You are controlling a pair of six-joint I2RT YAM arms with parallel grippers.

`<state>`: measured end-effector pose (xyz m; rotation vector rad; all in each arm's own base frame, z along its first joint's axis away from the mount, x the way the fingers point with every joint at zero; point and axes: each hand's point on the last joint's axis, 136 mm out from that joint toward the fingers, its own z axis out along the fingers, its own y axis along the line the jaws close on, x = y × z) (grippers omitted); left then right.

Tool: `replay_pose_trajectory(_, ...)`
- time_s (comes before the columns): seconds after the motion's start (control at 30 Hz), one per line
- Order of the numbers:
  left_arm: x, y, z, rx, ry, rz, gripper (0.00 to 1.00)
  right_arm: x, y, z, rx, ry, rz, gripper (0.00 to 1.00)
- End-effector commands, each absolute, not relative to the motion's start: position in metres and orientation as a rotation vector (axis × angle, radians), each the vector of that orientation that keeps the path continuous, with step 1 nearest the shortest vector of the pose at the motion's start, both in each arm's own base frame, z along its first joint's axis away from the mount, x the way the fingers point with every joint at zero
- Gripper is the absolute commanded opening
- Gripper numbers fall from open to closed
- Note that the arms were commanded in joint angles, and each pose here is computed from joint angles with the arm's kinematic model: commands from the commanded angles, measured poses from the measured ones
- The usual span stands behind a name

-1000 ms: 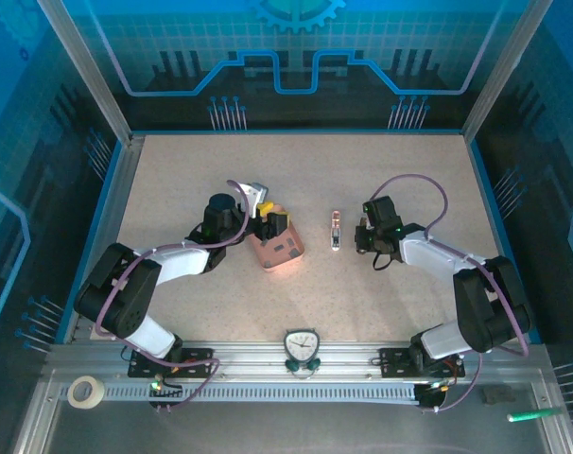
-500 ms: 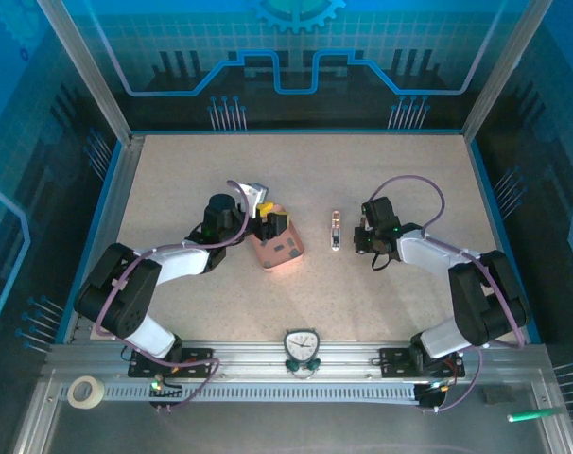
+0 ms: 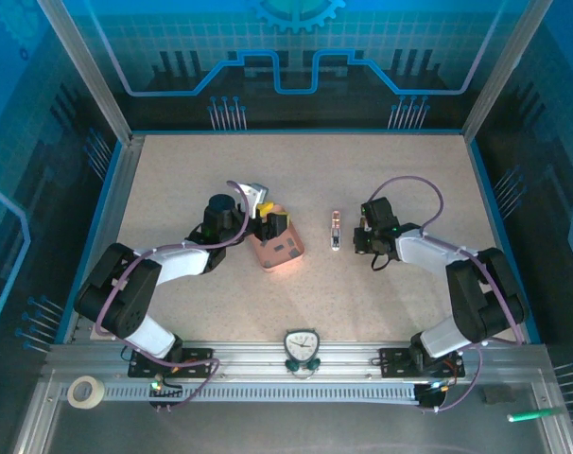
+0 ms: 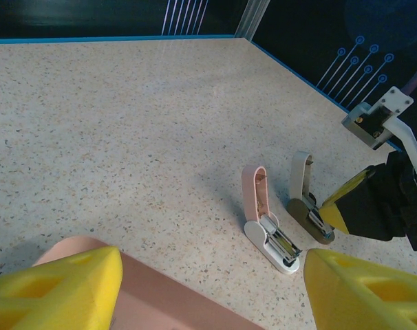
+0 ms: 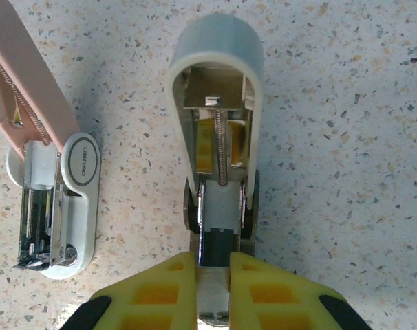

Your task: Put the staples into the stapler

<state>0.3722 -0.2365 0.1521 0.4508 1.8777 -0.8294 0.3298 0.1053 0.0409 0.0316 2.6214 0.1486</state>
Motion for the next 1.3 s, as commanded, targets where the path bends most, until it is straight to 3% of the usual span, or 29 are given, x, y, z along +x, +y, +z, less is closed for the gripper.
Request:
replay_pose_trajectory(0.0,0.369,-0.240,0.151,0.487,1.853,-0.826,0.71,0.333,0.102,0.039,0.053,2.622,0.134,0.14)
replay_pose_trajectory(0.57,0.361,-0.247,0.149,0.564,1.827,-0.856,0.71,0.338,0.103,0.080,0.009,2.540,0.118,0.14)
replay_pose_trajectory(1.27,0.356,-0.253,0.145,0.630,1.810,-0.886,0.70,0.336,0.108,0.047,0.015,2.641,0.120,0.14)
